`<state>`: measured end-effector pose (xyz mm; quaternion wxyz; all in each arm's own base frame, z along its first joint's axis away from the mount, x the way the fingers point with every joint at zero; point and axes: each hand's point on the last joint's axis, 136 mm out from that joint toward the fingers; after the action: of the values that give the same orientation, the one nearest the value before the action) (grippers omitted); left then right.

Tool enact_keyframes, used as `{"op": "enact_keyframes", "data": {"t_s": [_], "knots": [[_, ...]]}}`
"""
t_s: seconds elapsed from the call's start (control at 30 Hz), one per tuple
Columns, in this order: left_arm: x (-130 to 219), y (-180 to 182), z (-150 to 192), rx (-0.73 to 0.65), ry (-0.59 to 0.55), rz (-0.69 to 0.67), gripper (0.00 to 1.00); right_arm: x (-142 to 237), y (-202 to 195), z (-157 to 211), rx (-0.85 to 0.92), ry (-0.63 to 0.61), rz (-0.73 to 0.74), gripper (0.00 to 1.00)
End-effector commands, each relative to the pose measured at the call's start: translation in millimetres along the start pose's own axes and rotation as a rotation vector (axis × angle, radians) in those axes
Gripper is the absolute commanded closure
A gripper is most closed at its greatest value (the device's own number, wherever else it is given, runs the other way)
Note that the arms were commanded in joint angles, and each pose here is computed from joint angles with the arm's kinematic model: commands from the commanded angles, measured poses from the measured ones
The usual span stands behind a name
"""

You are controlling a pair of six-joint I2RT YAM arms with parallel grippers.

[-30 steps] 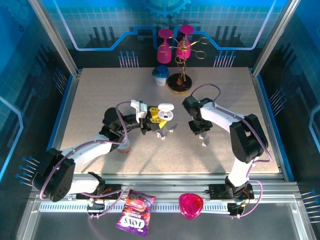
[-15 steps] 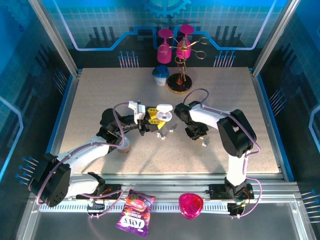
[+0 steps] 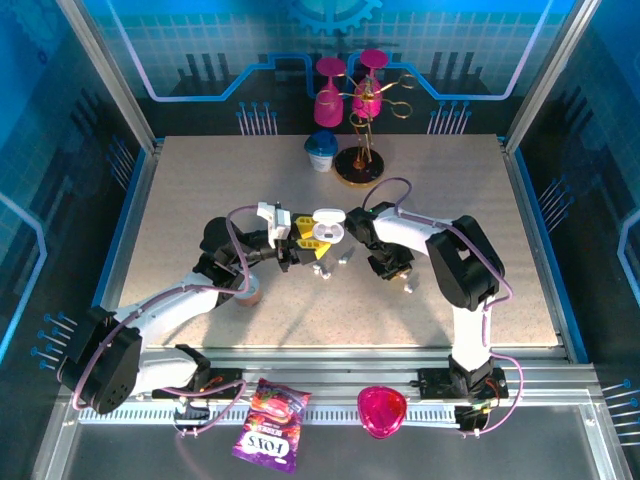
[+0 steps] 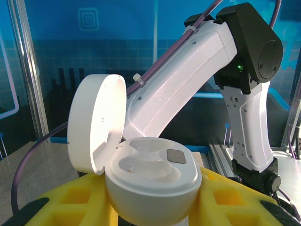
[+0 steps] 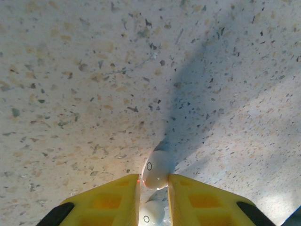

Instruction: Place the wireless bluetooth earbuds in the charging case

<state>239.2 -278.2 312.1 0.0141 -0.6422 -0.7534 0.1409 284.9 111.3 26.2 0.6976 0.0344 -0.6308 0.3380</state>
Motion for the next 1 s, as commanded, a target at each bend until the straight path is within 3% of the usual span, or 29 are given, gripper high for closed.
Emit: {"op": "enact_keyframes", "data": {"t_s": [0.0,0.97], "knots": [[1.9,-5.6,-2.8,-0.035,-0.01,0.01,0.77,0.1,1.7,-2.8,0.007,0.01,0.017,0.78],[1.4,-4.6,-3.8,-0.043,-0.007,0.005,0.77,-14.2,-6.0,-8.1,0.027,0.041,0.04,0.76]]}}
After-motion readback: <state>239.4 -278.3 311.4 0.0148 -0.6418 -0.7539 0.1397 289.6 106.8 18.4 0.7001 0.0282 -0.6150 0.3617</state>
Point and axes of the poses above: each hand's point on the last joint's axis, 136 mm out from that joint toward the fingers, its own x axis back along the fingers, its own y axis along the line the jaws close on, z = x × y, and after that the axes turned 14 degrees about x, right-handed
